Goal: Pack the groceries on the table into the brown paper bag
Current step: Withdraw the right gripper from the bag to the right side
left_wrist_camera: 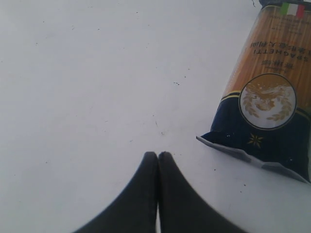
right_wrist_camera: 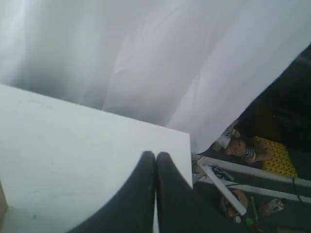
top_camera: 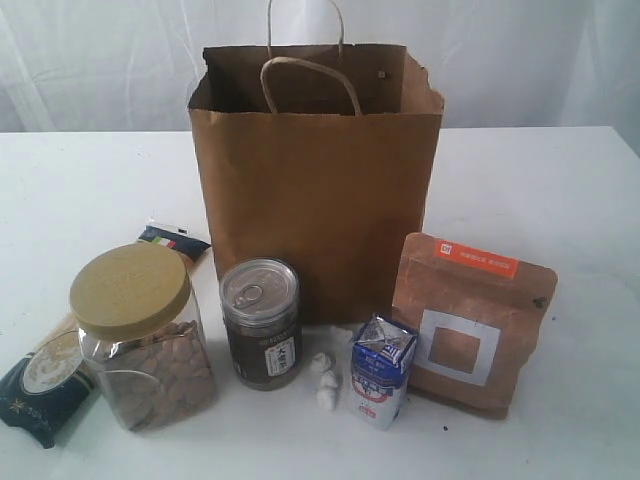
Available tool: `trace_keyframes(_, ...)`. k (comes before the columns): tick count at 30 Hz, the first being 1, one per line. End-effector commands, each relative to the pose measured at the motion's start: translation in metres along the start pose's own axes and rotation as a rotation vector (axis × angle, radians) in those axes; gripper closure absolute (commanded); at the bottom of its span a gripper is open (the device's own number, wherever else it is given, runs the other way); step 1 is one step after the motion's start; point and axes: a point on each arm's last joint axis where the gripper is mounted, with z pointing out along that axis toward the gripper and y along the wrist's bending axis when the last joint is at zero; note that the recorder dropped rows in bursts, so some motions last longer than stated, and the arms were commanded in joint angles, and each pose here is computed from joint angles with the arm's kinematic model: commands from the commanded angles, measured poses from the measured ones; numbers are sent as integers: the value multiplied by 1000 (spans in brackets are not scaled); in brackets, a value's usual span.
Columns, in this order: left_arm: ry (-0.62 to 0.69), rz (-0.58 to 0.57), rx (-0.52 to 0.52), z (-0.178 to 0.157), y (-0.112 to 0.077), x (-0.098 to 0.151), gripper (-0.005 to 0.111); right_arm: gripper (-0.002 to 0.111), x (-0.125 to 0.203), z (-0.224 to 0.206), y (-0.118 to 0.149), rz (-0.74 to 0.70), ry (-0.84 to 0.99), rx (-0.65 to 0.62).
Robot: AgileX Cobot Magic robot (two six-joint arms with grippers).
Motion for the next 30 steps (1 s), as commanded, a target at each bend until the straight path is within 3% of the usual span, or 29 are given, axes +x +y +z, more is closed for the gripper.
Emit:
trace_keyframes(1,9,-6,8,0,-1,2,107,108,14,-17,-8,63,-104,20)
trace_keyframes(7,9,33,1,0,0,2,107,108,59,-40,-5,108,-353,9)
trace_keyframes(10,8,73,-14,0,1,2,107,108,127,-63,8,34,-558,-28)
trace_keyframes(14,6,73,-14,0,1,2,107,108,225,-93,10,96,-582,-31)
trace_keyframes(15,0,61,-13,0,1,1,107,108,240,-105,7,125,-616,-21)
trace_keyframes(18,-81,-98,27,0,-2,-6,107,108,291,-151,-7,387,-798,-28)
trace_keyframes(22,-164,-135,38,-1,-2,-14,107,108,301,-146,-5,451,-770,-44)
trace_keyframes(27,-299,-260,77,-4,-3,-26,107,108,295,-92,38,329,-720,-245)
trace_keyframes(30,-386,-379,100,-7,-2,-34,107,108,298,-59,57,282,-592,-309)
